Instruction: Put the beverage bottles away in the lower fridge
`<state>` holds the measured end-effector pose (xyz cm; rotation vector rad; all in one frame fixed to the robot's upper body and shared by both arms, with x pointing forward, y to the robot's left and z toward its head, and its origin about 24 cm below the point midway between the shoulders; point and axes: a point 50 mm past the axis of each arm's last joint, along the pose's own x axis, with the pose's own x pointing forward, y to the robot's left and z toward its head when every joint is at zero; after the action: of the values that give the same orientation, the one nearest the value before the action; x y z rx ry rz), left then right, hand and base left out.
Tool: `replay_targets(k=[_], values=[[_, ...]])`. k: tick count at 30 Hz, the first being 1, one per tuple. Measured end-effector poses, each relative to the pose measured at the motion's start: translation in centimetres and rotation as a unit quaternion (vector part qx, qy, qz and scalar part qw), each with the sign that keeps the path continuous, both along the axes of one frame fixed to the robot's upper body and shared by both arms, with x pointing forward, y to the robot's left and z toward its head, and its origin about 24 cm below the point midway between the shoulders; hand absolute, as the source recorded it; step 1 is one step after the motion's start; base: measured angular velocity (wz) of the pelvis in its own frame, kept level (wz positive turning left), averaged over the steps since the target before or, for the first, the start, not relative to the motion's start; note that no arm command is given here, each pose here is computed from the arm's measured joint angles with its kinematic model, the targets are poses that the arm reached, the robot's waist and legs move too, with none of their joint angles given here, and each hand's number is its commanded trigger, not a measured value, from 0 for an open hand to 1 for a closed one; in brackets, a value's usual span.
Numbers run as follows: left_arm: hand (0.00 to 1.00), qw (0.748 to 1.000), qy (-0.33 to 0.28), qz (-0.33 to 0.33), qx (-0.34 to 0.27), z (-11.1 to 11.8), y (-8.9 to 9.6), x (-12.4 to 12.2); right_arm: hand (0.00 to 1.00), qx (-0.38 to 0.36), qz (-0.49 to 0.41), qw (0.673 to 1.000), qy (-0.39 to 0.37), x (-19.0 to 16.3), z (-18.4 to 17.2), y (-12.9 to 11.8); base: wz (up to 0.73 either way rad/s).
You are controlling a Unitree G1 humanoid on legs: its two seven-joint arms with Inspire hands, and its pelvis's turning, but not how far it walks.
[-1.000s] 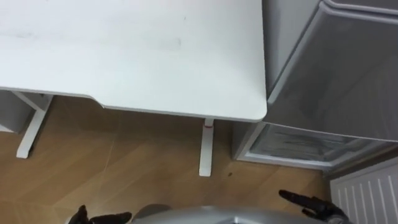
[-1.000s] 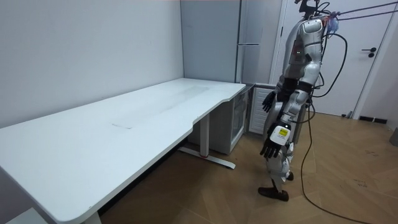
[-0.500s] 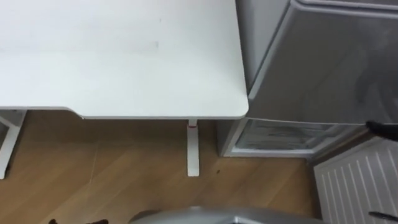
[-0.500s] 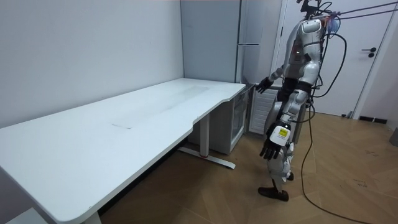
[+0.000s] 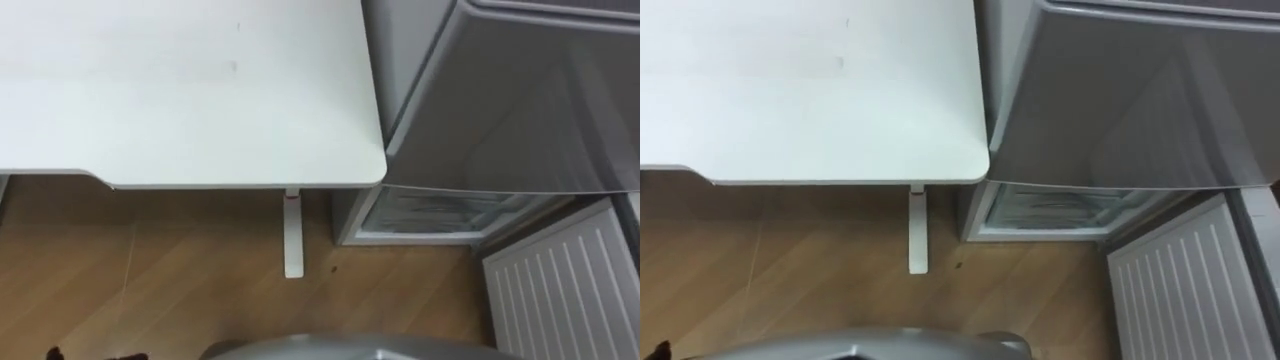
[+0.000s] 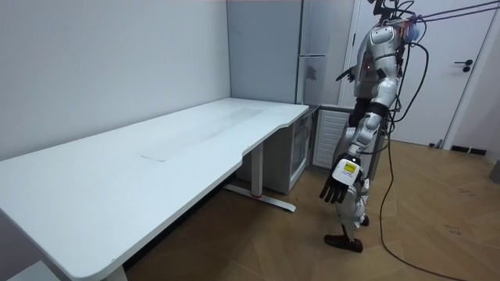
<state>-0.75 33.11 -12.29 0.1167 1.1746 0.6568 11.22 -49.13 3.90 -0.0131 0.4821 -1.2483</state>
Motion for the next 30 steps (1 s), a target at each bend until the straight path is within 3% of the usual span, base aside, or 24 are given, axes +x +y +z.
replay_targets(k=[4, 12, 19, 30], values=[[0.0, 1.0, 0.012, -0.011, -0.007, 0.0, 0.0, -0.4, 0.0, 0.038, -0.034, 0.999, -0.019, -1.6, -0.1, -0.6, 0.05], [0.0, 0.999, 0.019, -0.029, 0.012, 1.2, 2.1, -0.3, 0.0, 0.091, -0.047, 0.993, -0.054, -2.3, -1.0, -0.4, -0.02], [0.0, 0.998, 0.041, -0.054, 0.002, 1.0, 1.8, -0.5, 0.0, 0.096, -0.062, 0.991, -0.071, -2.2, -0.8, -0.5, -0.1], [0.0, 0.995, 0.056, -0.081, -0.017, 0.8, 1.3, -1.0, 0.0, 0.086, -0.052, 0.994, -0.032, -2.2, -0.7, -0.6, -0.02]])
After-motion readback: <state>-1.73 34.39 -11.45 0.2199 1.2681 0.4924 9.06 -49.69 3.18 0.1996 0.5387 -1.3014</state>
